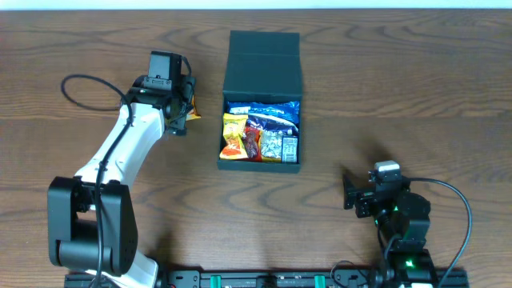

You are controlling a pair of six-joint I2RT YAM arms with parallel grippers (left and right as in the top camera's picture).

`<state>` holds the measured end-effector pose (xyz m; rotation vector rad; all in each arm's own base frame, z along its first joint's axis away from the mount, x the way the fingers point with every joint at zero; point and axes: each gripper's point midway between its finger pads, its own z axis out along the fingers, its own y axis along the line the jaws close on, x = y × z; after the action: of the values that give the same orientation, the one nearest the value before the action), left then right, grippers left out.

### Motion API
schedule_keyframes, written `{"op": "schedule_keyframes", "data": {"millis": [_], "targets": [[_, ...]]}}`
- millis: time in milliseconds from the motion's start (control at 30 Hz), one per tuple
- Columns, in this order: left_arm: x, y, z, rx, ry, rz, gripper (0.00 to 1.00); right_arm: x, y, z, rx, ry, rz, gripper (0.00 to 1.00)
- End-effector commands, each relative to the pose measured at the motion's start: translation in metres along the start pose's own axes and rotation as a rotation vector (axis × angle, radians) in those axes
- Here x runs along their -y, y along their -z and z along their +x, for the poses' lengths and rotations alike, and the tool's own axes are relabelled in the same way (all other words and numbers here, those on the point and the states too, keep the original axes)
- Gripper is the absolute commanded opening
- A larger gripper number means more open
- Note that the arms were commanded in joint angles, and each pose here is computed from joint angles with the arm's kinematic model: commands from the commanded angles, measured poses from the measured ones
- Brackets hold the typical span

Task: Pack container
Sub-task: 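Move the left gripper over the yellow Le-mond packet on the table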

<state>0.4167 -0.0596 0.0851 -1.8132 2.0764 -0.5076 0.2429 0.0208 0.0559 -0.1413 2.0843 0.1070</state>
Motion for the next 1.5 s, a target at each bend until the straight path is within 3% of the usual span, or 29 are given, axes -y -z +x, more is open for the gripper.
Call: {"op": "schedule_keyframes", "data": {"millis": [0, 133, 167, 200, 233, 333, 433, 533, 667, 900, 1067, 1467], "targets": [[-0.005, -0.009, 0.006, -0.030, 0.325, -0.030, 0.95, 0.002, 0.000, 0.001, 0.001, -0.008, 0.008, 0.99], [-0.010, -0.016, 0.003, -0.012, 0.349, -0.049, 0.95, 0.002, 0.000, 0.001, 0.001, -0.008, 0.008, 0.99], [-0.013, -0.020, 0.003, -0.007, 0.349, -0.061, 1.00, 0.002, 0.000, 0.001, 0.001, -0.008, 0.009, 0.99], [-0.014, -0.024, 0.002, -0.002, 0.358, -0.064, 0.86, 0.002, 0.000, 0.001, 0.001, -0.008, 0.008, 0.99], [-0.015, -0.027, 0.002, 0.001, 0.376, -0.069, 0.80, 0.002, 0.000, 0.001, 0.001, -0.008, 0.009, 0.99], [-0.021, -0.036, 0.002, 0.008, 0.424, -0.094, 0.77, 0.002, 0.000, 0.001, 0.001, -0.008, 0.008, 0.99], [-0.024, -0.037, -0.002, 0.015, 0.431, -0.105, 0.68, 0.002, 0.000, 0.001, 0.001, -0.008, 0.009, 0.99], [-0.026, -0.036, -0.007, 0.009, 0.448, -0.113, 0.75, 0.002, 0.000, 0.001, 0.001, -0.008, 0.008, 0.99], [-0.031, -0.035, -0.015, -0.009, 0.483, -0.143, 0.76, 0.002, 0.000, 0.001, 0.001, -0.008, 0.008, 0.99], [-0.023, -0.010, -0.036, 0.101, 0.429, -0.194, 0.80, 0.002, 0.000, 0.001, 0.001, -0.008, 0.008, 0.99], [-0.005, -0.016, -0.032, 0.074, 0.405, -0.239, 0.81, 0.002, 0.000, 0.001, 0.001, -0.008, 0.008, 0.99], [-0.012, -0.037, -0.024, 0.072, 0.422, -0.348, 0.82, 0.002, 0.000, 0.001, 0.001, -0.008, 0.008, 0.99]]}}
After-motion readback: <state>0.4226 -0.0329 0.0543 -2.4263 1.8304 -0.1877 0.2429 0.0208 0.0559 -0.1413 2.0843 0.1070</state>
